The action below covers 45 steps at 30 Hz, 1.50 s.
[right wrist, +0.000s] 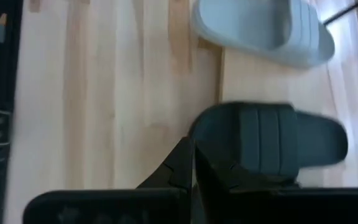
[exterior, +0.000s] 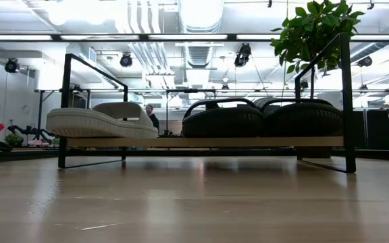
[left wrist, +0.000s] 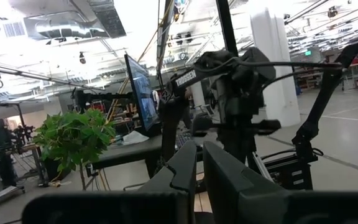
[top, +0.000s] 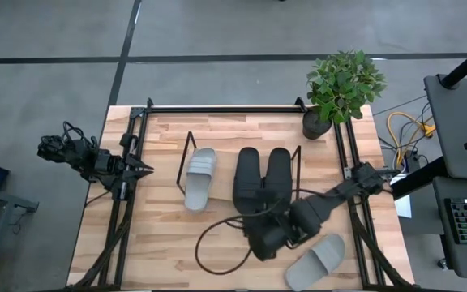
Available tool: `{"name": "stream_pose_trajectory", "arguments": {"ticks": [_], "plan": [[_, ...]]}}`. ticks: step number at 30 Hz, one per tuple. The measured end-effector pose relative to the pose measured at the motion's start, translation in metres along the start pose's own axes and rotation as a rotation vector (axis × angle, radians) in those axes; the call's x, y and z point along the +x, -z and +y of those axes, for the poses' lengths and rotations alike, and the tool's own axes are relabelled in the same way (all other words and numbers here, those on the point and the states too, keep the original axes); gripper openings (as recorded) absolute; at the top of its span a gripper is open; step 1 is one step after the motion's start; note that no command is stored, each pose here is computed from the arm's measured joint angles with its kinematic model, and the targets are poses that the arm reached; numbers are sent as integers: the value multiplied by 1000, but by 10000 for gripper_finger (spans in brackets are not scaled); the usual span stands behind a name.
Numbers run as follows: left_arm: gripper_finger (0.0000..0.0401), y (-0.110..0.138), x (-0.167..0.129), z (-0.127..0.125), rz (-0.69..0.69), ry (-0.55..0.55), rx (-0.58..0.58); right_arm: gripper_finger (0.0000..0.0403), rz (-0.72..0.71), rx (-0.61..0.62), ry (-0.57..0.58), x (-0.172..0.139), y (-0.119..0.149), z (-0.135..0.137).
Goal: Pick and place slides into the shelf
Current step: Put the gray slides on the shelf
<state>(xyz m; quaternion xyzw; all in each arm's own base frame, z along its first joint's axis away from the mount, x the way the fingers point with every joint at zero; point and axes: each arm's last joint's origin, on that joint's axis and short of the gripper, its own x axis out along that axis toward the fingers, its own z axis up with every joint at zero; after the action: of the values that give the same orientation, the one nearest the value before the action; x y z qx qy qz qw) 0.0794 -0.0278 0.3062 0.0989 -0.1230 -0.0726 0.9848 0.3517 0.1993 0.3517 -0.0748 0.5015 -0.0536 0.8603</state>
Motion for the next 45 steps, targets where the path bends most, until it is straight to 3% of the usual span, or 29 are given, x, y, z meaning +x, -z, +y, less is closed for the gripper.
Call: {"name": "stream_pose_trajectory", "arguments": {"ticks": [5,10,15,18,26,33,39,45], "plan": [[15,0,0,0,0,-1,0,9,-29,-33,-41,-19,8,20],[15,0,0,0,-1,-1,0,16,-209,-140,-142,-27,-4,39],[15,0,0,0,-2,-1,0,30,-392,-325,-514,-33,-27,43],[15,0,0,0,-2,-1,0,34,-414,-408,-626,-20,-37,28],[15,1,1,0,6,1,-3,34,-285,-270,-506,53,-45,-47],[15,1,1,-1,12,3,-5,34,-349,-182,-419,80,-37,-92],[15,1,1,-1,13,3,-4,34,-508,-193,-422,65,-12,-106],[15,2,1,-1,18,5,-3,34,-515,-17,-365,28,40,-117]]}}
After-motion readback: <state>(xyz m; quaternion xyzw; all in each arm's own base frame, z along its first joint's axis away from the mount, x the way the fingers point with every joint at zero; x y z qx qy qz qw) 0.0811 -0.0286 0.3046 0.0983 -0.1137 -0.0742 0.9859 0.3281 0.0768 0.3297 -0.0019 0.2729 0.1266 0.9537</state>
